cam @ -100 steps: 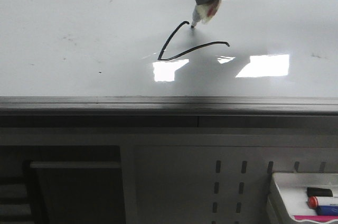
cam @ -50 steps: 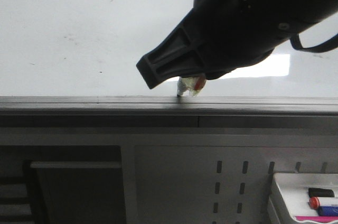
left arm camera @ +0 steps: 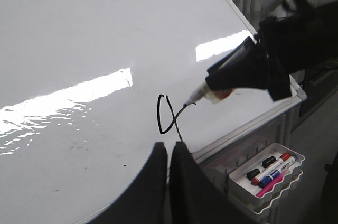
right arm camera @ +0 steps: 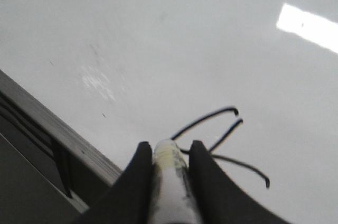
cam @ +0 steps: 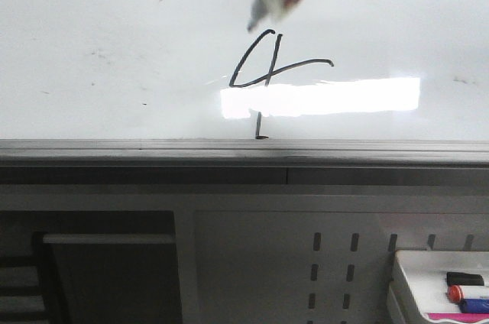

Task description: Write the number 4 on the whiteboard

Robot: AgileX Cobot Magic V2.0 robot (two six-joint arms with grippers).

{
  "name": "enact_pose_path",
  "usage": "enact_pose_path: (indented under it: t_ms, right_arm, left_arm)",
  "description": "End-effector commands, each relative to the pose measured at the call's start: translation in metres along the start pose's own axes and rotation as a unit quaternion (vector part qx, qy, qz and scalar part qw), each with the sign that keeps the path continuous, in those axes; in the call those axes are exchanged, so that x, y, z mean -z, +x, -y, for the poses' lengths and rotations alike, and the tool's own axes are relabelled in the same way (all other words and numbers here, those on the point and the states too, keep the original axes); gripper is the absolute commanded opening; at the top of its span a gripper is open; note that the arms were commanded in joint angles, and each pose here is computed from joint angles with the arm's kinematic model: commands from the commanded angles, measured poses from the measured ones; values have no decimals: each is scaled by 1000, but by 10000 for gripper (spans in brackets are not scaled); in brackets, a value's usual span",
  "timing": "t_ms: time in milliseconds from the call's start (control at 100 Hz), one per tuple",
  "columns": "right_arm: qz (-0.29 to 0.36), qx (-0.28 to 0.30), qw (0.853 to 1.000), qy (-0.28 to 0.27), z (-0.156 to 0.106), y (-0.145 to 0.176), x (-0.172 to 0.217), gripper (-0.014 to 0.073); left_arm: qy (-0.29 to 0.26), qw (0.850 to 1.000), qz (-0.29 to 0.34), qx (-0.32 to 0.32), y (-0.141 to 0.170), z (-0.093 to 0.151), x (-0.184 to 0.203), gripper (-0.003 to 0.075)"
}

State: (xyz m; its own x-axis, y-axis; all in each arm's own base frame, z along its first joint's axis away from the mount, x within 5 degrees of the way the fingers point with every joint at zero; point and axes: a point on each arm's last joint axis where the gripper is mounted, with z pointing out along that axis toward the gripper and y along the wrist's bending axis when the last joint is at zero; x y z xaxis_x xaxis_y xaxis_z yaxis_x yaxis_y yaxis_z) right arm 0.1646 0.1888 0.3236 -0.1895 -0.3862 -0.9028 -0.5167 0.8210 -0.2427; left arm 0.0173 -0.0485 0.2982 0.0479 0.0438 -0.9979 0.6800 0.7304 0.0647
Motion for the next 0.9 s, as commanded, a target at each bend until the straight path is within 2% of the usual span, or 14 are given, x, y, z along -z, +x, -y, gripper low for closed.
enact_pose_path:
  t_ms: [0, 60, 180, 250, 350, 500, 660, 810, 890]
  right_arm:
    - [64, 3, 998, -28, 7, -26, 25, -72]
    - [86, 8, 995, -40, 10, -31, 35, -72]
    - [114, 15, 992, -54, 14, -36, 47, -72]
    - [126, 27, 990, -63, 14, -38, 50, -72]
    - [135, 29, 987, -80, 11, -40, 51, -72]
    - [153, 34, 981, -118, 3, -42, 53, -72]
    - [154, 39, 979, -129, 1, -40, 52, -72]
    - [141, 72, 975, -154, -8, -22, 47, -72]
    - [138, 77, 972, -172, -13, -15, 46, -72]
  left_arm:
    - [3, 1000, 18, 20, -14, 0, 0, 13]
    - [18, 1000, -1, 22, -13, 0, -4, 73]
    - [43, 997, -55, 35, -14, -3, -18, 252]
    - [59, 994, -82, 45, -19, -6, -28, 302]
    - [81, 990, -106, 35, -29, -11, -41, 305]
    - [110, 986, -123, -15, -51, -16, -56, 305]
    - [168, 968, -169, -75, -66, -15, -74, 310]
    - [204, 955, -181, -112, -82, -12, -91, 387]
    - [216, 952, -185, -117, -88, -12, -100, 395]
